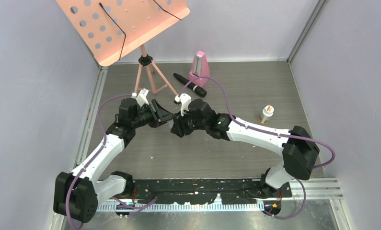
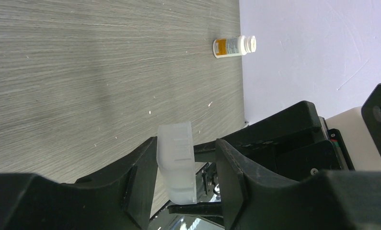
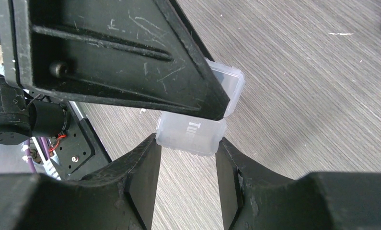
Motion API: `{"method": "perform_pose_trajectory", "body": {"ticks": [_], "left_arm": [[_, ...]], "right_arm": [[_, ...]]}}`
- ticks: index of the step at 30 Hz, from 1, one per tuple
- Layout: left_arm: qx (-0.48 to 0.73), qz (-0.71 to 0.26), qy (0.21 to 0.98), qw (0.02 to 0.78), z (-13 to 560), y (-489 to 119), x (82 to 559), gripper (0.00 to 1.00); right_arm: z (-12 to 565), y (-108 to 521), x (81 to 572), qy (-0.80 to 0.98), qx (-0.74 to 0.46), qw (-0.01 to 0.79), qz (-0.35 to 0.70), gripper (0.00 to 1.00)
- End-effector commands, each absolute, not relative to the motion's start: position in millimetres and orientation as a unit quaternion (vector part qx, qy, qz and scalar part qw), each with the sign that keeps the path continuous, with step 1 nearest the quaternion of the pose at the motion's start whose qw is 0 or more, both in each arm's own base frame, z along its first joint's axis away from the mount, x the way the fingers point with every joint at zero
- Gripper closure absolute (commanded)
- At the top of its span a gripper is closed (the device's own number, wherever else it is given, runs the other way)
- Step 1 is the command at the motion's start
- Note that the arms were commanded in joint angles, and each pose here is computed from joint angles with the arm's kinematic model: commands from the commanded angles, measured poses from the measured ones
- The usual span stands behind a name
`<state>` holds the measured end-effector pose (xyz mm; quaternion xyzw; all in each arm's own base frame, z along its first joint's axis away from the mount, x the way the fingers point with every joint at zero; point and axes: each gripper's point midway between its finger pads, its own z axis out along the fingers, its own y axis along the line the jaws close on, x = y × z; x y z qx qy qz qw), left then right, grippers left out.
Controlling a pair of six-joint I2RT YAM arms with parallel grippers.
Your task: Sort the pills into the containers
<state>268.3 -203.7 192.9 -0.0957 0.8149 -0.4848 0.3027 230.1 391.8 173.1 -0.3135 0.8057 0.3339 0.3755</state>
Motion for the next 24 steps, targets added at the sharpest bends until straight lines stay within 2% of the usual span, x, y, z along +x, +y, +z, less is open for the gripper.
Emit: {"method": "perform_pose_trajectory", "body": {"ticks": [1,4,10,13,15,16,17,18,20,24], "left_arm": [[-0.078,-0.486,0.802,0.338,211.6,-202.9,273.8,0.51],[-0.079,-0.482,0.805,0.336,209.2,-202.2,273.1,0.57],[-0.079,-0.479,0.809,0.33,205.8,-201.4,270.3,0.74],[-0.078,-0.477,0.811,0.329,204.9,-201.1,269.6,0.9],[-0.079,-0.475,0.814,0.326,204.1,-200.7,268.9,1.0],[-0.081,-0.473,0.815,0.325,204.3,-200.2,269.0,1.0],[-0.083,-0.471,0.816,0.325,205.4,-199.7,269.0,1.0],[-0.086,-0.468,0.817,0.325,206.3,-198.6,269.2,1.0],[-0.097,-0.457,0.822,0.326,207.4,-194.9,269.9,1.0],[-0.117,-0.438,0.831,0.323,212.0,-188.7,270.2,1.0]], "right_arm": [[189.5,401.2,232.6,0.791,-0.313,0.385,0.358,0.53],[188.1,400.9,232.6,0.793,-0.312,0.383,0.358,0.53],[190.3,400.5,235.8,0.794,-0.302,0.385,0.36,0.52],[190.8,400.1,237.5,0.796,-0.298,0.386,0.36,0.49],[191.3,399.2,238.1,0.797,-0.294,0.386,0.359,0.41],[193.9,397.9,238.9,0.797,-0.29,0.39,0.358,0.28],[193.3,396.5,238.8,0.797,-0.288,0.392,0.357,0.2],[199.7,394.9,237.7,0.792,-0.286,0.399,0.363,0.08],[209.1,393.5,233.0,0.779,-0.288,0.408,0.378,0.01],[225.4,399.4,231.8,0.775,-0.269,0.406,0.402,0.04]]}}
